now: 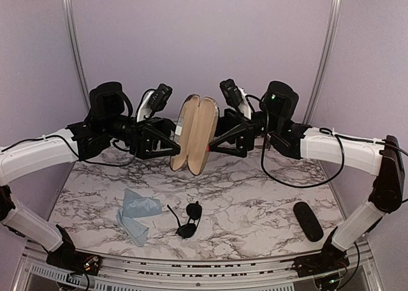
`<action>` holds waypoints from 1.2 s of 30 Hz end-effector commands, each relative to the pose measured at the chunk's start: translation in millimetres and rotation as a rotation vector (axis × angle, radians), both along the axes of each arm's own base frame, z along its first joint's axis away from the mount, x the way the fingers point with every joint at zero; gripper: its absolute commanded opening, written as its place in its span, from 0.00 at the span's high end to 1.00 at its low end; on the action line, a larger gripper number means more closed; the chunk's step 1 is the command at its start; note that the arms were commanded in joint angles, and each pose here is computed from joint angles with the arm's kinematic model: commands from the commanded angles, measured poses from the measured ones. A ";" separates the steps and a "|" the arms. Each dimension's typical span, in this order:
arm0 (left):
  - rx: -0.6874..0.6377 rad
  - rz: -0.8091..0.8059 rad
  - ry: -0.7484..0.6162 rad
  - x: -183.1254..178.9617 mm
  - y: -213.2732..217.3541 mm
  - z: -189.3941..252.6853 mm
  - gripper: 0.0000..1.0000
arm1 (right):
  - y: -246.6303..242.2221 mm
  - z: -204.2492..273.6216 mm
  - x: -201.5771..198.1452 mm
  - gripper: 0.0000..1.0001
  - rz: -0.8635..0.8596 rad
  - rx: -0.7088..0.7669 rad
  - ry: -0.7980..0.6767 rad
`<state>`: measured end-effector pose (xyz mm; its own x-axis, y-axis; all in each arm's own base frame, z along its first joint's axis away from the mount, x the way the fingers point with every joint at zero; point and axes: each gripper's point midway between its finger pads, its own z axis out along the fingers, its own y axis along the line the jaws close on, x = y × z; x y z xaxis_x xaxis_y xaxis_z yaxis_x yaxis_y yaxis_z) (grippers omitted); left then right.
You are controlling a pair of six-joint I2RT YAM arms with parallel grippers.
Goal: Organize the sunglasses
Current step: Open the sunglasses case, then pass from the left arm to the right
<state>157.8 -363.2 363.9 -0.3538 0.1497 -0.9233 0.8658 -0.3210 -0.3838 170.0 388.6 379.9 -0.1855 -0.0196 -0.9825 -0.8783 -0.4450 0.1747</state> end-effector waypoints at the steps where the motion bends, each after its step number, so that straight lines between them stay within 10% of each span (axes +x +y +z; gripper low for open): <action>1: -0.080 -0.033 -0.085 -15.0 8.1 30.2 1.00 | -9.4 14.1 8.4 0.06 -0.082 0.003 -0.032; 17: -0.077 0.276 -0.128 38.9 -0.9 20.7 1.00 | -52.2 3.1 58.8 0.00 -0.719 -0.083 0.075; 26: -0.062 0.364 -0.143 54.6 -1.3 11.4 1.00 | -37.1 1.7 56.7 0.00 -0.778 -0.088 0.090; 36: -0.052 0.361 -0.140 56.1 -3.0 5.9 1.00 | -21.8 2.9 66.0 0.29 -0.808 -0.058 0.144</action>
